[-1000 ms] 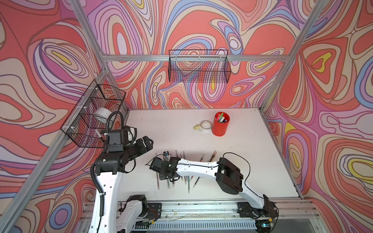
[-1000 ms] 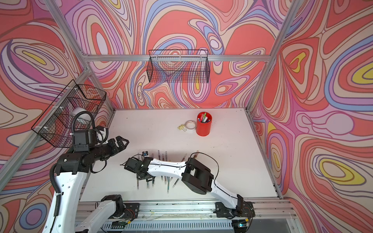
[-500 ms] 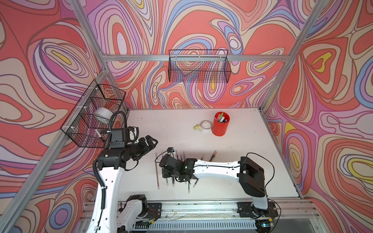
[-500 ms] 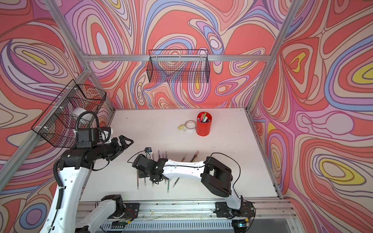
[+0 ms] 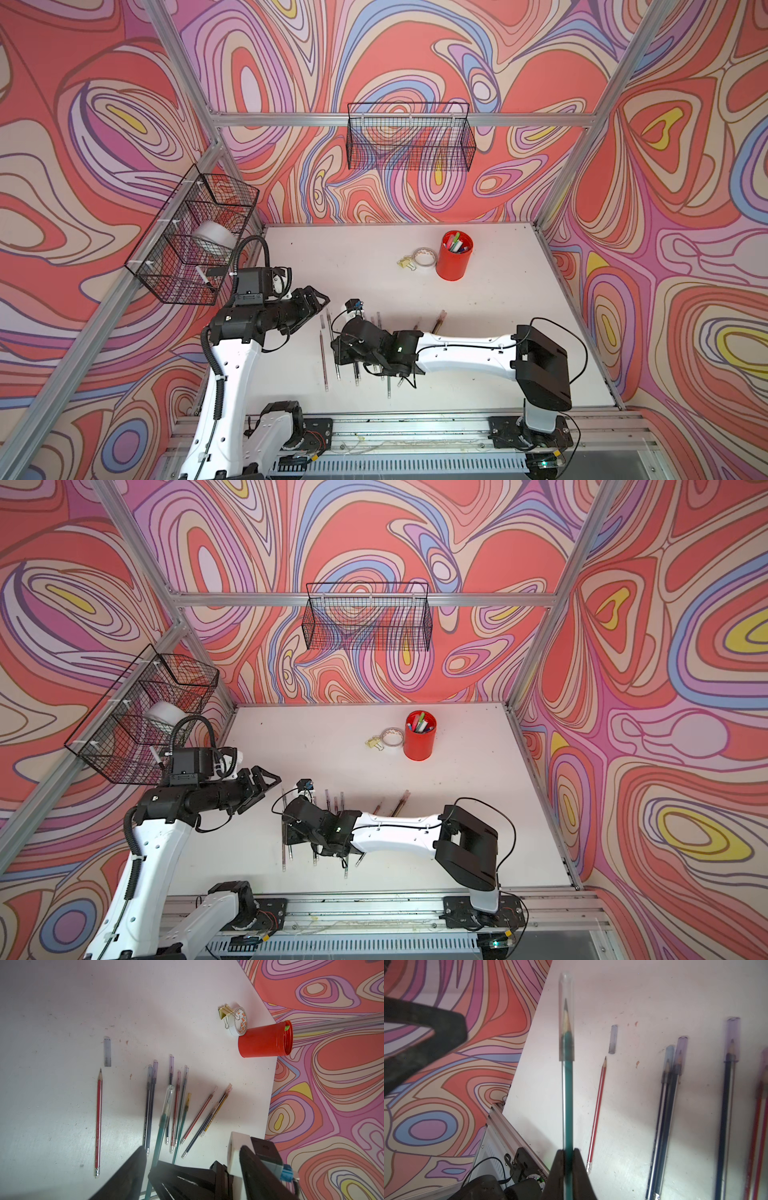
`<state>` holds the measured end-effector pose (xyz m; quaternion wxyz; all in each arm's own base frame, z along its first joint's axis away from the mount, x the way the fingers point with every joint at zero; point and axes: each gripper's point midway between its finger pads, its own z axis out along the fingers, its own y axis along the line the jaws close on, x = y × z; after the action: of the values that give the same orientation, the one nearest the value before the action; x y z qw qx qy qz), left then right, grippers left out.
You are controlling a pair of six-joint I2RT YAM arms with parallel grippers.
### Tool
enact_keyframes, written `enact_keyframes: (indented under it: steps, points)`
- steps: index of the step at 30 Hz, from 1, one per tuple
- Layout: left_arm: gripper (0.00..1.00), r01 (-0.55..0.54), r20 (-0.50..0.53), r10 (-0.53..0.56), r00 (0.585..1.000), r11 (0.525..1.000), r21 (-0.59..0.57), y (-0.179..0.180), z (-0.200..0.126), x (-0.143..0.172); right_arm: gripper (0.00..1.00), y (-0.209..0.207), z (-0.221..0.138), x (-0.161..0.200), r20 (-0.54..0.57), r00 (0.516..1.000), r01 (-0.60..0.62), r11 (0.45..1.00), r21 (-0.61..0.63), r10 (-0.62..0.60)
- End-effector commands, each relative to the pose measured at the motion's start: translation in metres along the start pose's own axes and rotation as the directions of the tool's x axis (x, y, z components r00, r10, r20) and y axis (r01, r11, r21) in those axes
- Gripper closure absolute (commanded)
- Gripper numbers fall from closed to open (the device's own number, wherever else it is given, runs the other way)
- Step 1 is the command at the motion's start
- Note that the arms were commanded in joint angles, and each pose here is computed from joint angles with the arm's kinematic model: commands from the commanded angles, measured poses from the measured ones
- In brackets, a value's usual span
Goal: Remove the protective cover of the pencils
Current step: Pick up the pencil from the center of the board, then remove the protective sleeve from the pencil.
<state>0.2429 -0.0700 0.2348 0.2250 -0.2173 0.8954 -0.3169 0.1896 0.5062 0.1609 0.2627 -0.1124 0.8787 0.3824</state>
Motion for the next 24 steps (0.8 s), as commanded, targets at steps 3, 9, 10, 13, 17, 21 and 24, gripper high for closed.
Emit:
enact_keyframes:
  steps: [3, 9, 10, 13, 17, 21, 24]
  points:
    - [0.35, -0.024, -0.016, 0.024, 1.0, 1.0, 0.007, -0.001, 0.011, 0.001, 0.94, 0.023, -0.012, -0.003, 0.022, 1.0, 0.019, 0.997, -0.073, -0.018]
    - [0.45, -0.031, -0.015, 0.031, 0.999, 0.999, -0.022, 0.005, 0.016, 0.0, 0.94, 0.032, -0.017, -0.003, 0.034, 0.999, 0.026, 0.995, -0.094, -0.023]
    - [0.46, -0.033, -0.012, 0.033, 0.999, 0.999, -0.029, 0.006, 0.016, 0.0, 0.94, 0.033, -0.018, -0.004, 0.036, 0.999, 0.027, 0.995, -0.093, -0.024]
    - [0.46, -0.041, -0.004, 0.041, 0.999, 0.998, -0.05, 0.009, 0.015, -0.001, 0.94, 0.034, -0.02, -0.004, 0.041, 0.999, 0.029, 0.996, -0.089, -0.026]
    - [0.36, -0.05, 0.004, 0.05, 0.999, 0.995, -0.085, 0.014, 0.013, -0.004, 0.94, 0.029, -0.021, -0.004, 0.045, 0.999, 0.025, 0.998, -0.063, -0.022]
    - [0.28, -0.059, -0.001, 0.06, 0.998, 0.995, -0.08, 0.013, 0.015, -0.004, 0.94, 0.033, -0.025, -0.007, 0.057, 0.998, 0.031, 0.996, -0.08, -0.027]
    - [0.29, -0.056, -0.013, 0.055, 0.998, 0.997, -0.053, 0.01, 0.019, -0.003, 0.93, 0.044, -0.027, -0.008, 0.06, 0.997, 0.052, 0.993, -0.107, -0.045]
